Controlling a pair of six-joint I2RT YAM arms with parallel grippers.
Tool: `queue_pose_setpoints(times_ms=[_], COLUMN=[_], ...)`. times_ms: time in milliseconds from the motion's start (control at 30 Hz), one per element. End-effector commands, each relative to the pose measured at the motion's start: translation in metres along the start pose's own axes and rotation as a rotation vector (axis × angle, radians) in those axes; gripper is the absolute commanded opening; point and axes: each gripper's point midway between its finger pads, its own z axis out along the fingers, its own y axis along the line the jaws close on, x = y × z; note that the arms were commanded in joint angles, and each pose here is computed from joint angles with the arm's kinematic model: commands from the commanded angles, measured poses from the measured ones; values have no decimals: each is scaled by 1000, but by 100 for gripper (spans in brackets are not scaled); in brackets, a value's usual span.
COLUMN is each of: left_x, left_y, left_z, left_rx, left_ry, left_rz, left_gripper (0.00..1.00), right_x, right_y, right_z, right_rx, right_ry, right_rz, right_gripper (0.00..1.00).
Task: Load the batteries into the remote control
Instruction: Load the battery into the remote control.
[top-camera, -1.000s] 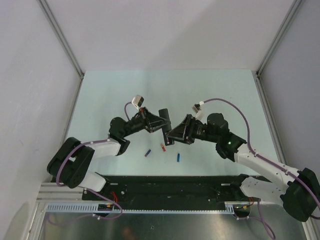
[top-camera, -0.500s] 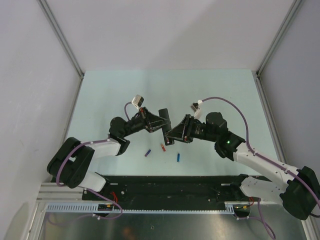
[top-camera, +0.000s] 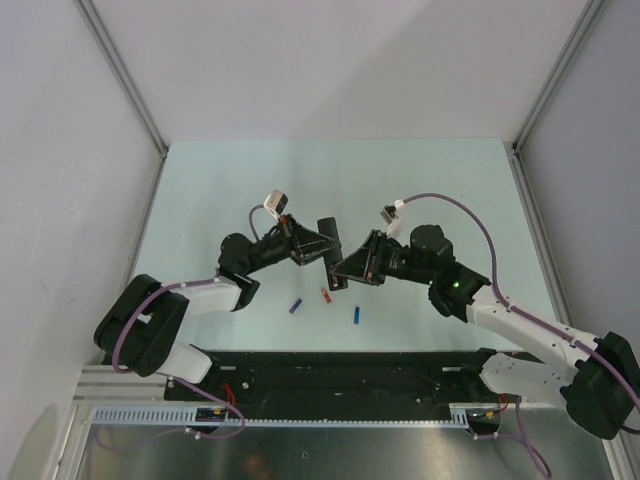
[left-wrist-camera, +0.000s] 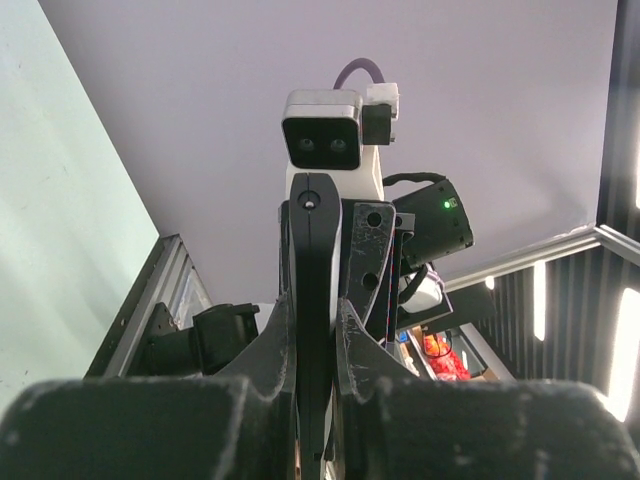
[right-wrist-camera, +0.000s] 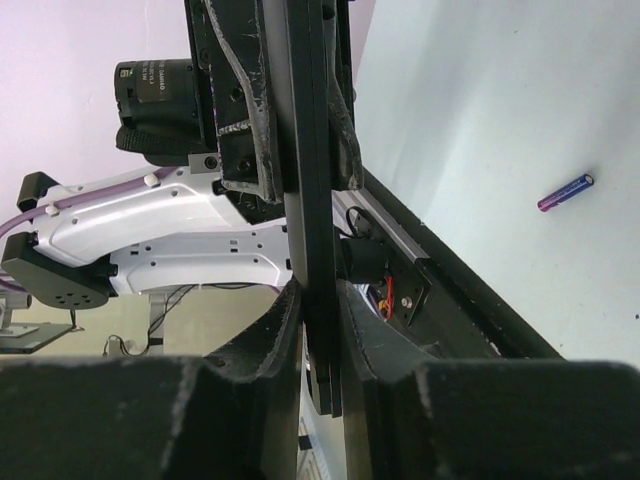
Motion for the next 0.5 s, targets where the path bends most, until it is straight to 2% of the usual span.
queue_pose_setpoints(times_ms=[0,100,133,233,333,467], left_x=[4,4,4,5,6,5], left_y=[-71,-70,-69,-65,-62,-59], left_z=[-1,-1,-2,-2,-3,-4], left_rx=[263,259,256,249,243,234], left_ry=[13,13,12,14,16,12], left_rz=[198,201,201,201,202,207], left_gripper=[0,0,0,0,0,0], right_x=[-8,-8,-9,-11,-18,-27], right_y=[-8,-3,-1,10,22,34], right_z=[4,3,3,-1,-9,-25], right_rx=[59,45,39,17,-3,-17], right_ry=[-39,-39,-40,-50,-74,-116], right_rz=[-19,-25,-24,-28,-40,-72], right_gripper=[8,28,45,61,68,70])
